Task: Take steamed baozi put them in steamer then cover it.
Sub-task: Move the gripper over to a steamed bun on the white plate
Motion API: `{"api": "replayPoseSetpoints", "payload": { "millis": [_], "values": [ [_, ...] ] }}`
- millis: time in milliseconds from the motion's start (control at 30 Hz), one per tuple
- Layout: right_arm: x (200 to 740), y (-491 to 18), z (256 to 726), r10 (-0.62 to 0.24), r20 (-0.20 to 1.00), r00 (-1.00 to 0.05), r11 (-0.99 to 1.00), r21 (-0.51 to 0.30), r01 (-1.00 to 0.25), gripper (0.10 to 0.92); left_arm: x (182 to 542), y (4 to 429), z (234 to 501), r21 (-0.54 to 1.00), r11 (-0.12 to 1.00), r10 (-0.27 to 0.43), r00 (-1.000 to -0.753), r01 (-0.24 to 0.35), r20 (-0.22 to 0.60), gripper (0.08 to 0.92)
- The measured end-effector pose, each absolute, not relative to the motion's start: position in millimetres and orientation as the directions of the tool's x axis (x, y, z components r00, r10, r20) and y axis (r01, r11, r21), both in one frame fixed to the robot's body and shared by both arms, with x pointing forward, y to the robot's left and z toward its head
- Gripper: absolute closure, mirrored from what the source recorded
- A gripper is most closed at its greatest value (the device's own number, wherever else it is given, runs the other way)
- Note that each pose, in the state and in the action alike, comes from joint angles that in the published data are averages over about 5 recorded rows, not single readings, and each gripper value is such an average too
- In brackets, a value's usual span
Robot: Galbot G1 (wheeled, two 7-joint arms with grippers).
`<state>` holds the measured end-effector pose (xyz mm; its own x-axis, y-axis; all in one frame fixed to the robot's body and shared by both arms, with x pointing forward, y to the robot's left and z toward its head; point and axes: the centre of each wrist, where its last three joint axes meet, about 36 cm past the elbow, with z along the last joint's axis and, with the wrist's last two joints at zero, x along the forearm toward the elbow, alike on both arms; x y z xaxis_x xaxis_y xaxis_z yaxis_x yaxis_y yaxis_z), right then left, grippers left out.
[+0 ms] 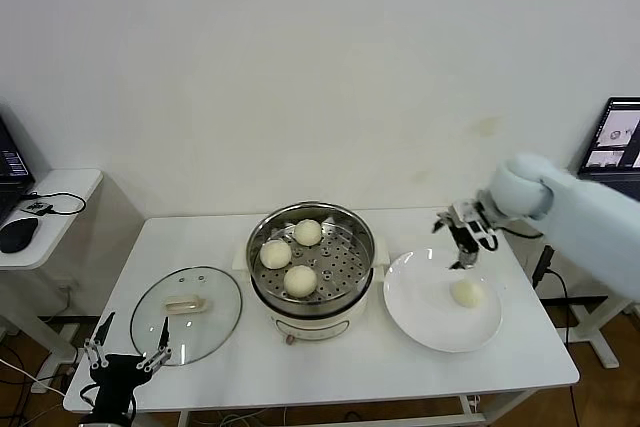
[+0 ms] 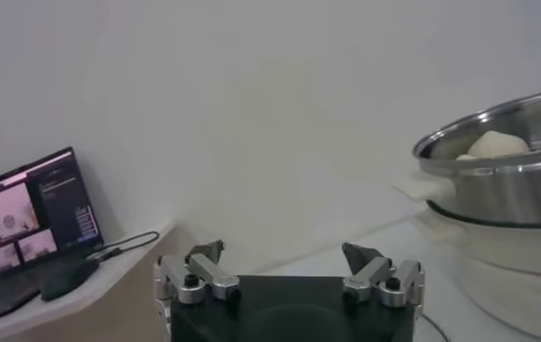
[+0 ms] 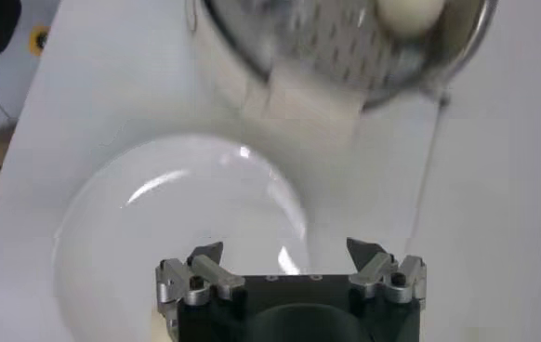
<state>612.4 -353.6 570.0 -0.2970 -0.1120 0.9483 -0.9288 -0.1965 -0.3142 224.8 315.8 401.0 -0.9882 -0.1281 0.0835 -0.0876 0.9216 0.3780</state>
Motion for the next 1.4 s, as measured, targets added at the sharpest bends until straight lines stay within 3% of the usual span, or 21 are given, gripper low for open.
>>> {"api": "replayPoseSetpoints", "payload": {
  "millis": [467, 1000, 1400],
  "values": [
    [617.2, -378.1, 493.3, -0.043, 0.966, -0.257, -0.129, -0.26, -0.957, 0.199, 217.6, 325.7, 399.3, 0.393, 0.914, -0.156, -0.983, -0.105, 0.099, 0.177],
    [622.3, -376.4, 453.4, -0.005, 0.976, -0.217, -0.103, -0.217, -0.971, 0.204, 218.1, 327.9, 396.5, 0.391, 0.914, -0.165, -0.981, -0.112, 0.103, 0.177],
    [623.8, -376.1, 446.7, -0.002, 0.977, -0.215, -0.098, -0.214, -0.972, 0.301, 218.3, 326.7, 395.2, 0.387, 0.915, -0.166, -0.981, -0.114, 0.104, 0.177]
  ]
}}
